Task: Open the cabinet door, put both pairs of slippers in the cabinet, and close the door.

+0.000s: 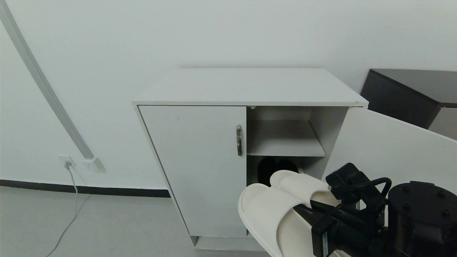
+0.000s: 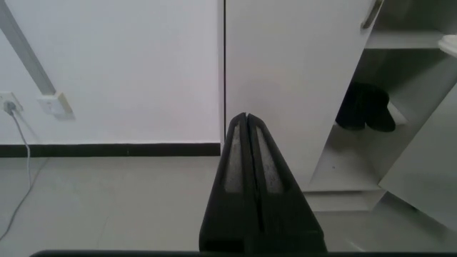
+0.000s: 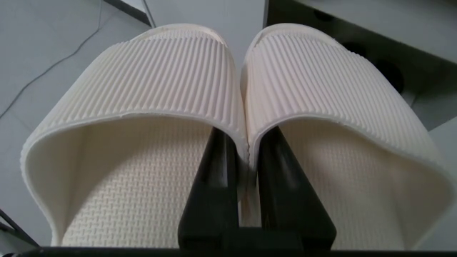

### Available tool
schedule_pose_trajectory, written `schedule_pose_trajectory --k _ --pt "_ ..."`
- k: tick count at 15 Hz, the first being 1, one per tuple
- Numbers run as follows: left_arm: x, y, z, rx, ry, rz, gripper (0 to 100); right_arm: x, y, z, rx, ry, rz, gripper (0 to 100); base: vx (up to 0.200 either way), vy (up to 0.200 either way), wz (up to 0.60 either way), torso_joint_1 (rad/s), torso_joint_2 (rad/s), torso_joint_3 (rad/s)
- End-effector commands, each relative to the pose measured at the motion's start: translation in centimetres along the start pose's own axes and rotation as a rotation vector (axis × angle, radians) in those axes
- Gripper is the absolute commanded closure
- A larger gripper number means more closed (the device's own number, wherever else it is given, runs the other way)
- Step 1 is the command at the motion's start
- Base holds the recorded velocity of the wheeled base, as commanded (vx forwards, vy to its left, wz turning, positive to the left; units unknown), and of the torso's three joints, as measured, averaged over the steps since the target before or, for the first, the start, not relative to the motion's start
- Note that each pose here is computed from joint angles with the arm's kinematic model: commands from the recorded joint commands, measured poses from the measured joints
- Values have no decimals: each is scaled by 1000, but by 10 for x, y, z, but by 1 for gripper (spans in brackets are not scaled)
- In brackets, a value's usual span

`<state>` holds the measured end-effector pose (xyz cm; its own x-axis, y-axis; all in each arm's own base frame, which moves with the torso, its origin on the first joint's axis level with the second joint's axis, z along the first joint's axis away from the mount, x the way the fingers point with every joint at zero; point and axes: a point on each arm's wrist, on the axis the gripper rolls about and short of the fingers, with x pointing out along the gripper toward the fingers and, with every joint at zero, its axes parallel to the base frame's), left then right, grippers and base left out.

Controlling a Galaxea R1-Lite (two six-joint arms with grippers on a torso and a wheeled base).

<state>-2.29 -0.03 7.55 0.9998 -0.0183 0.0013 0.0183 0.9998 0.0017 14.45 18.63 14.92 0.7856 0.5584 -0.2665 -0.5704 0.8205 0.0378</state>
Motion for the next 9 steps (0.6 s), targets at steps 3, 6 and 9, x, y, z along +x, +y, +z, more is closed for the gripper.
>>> schedule_pose_trajectory --k 3,6,9 --pt "0 0 0 0 1 0 100 1 0 -1 -2 5 0 100 0 0 0 -137 473 326" --pt "0 0 0 0 1 0 100 0 0 -2 -3 9 1 100 0 0 0 -113 463 347" --pt "0 0 0 0 1 0 100 -1 0 -3 -2 11 1 100 0 0 0 -74 452 369"
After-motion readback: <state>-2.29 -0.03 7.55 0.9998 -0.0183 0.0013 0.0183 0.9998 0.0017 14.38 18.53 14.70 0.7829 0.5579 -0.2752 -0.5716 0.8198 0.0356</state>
